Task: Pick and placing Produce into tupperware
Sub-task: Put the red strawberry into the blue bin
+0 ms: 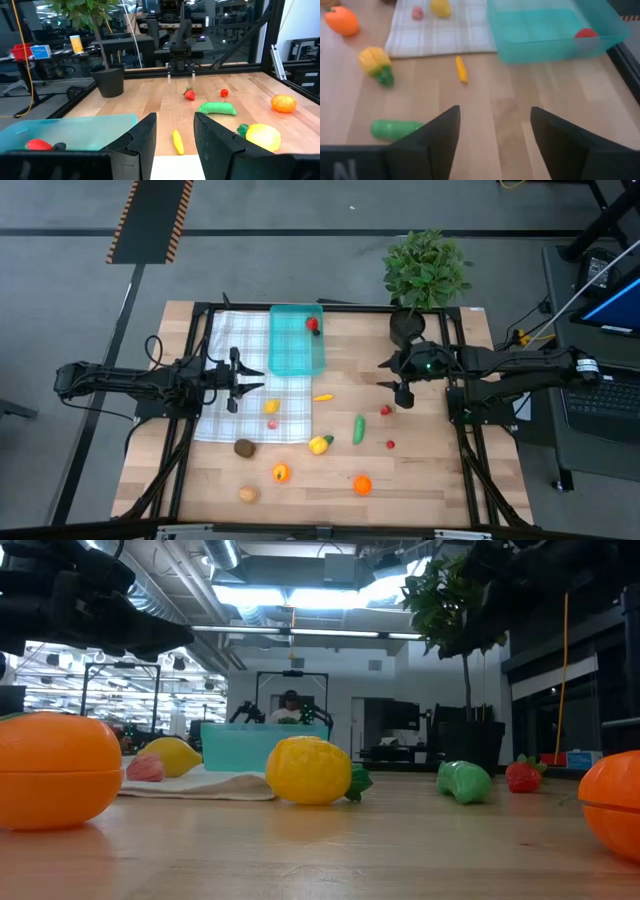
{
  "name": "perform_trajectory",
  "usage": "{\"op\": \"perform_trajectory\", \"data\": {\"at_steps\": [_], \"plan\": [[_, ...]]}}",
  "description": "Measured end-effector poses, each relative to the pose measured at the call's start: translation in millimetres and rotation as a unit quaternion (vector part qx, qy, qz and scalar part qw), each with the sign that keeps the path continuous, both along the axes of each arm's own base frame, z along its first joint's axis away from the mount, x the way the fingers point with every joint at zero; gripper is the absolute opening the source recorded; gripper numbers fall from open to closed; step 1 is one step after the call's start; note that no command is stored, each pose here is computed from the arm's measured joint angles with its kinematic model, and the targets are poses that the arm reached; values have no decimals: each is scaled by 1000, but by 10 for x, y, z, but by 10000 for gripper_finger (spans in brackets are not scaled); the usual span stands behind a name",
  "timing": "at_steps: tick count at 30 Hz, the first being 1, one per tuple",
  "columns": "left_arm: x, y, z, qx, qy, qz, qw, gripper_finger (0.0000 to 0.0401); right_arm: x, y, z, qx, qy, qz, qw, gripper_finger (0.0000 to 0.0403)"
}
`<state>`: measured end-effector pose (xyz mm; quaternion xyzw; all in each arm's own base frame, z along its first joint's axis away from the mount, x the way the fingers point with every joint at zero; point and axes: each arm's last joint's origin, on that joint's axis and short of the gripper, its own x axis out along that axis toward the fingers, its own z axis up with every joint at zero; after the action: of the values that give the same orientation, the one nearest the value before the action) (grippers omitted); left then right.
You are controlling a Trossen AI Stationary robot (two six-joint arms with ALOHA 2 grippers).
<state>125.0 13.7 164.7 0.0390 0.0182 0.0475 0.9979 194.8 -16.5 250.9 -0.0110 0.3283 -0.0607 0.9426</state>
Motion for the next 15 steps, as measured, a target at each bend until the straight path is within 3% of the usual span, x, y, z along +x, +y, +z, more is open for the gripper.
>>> {"op": "perform_trajectory", "data": {"at_steps": [15], "plan": [[0,2,0,-25,-2,4,1000,124,65,279,-279,-22,118,87,989,268]]}}
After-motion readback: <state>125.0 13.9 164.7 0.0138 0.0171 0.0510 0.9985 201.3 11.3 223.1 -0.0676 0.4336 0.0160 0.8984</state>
